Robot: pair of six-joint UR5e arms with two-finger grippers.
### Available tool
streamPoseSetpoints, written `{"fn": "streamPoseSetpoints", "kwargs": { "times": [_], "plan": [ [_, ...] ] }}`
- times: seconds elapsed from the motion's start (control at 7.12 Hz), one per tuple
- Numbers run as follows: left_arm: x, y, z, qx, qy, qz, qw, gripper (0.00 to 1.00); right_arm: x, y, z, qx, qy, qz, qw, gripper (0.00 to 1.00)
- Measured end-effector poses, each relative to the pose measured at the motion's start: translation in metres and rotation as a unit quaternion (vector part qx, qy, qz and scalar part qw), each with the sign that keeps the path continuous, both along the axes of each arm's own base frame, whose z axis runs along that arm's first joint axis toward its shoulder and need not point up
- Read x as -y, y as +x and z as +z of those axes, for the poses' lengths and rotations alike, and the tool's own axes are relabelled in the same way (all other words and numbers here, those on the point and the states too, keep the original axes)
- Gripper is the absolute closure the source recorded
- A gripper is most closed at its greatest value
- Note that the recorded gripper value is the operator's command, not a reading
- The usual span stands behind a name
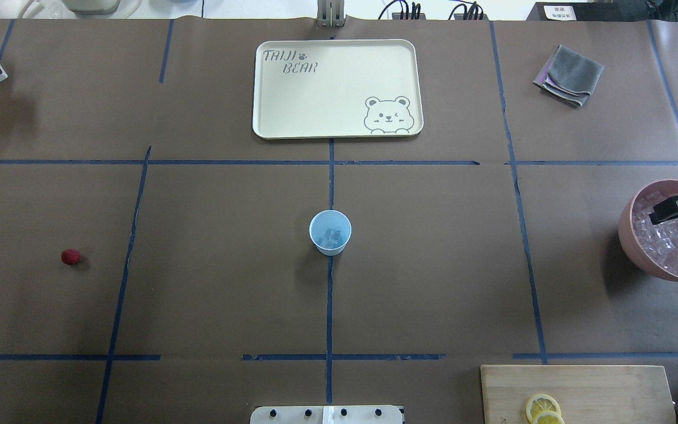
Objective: Mash ice and strawberries in cup
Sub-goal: 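Lower the right gripper into the bowl, grasp a third ice cube, lift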
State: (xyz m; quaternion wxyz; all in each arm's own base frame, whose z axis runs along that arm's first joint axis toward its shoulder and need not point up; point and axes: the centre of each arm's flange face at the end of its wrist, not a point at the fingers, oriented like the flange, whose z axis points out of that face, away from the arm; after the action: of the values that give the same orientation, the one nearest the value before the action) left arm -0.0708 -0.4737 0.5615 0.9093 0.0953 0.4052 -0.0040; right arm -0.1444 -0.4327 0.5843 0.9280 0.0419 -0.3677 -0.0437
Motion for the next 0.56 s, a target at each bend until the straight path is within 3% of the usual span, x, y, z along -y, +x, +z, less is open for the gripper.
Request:
{"fn": "streamPoseSetpoints", "kwargs": {
  "times": [0.56],
  "plan": [
    [0.0,0.0001,-0.0001,0.0,0.0,0.0,1.0,0.0,0.0026,-0.0021,0.0058,-0.002,-0.005,-0.001,1.0,0.34]
  ]
}}
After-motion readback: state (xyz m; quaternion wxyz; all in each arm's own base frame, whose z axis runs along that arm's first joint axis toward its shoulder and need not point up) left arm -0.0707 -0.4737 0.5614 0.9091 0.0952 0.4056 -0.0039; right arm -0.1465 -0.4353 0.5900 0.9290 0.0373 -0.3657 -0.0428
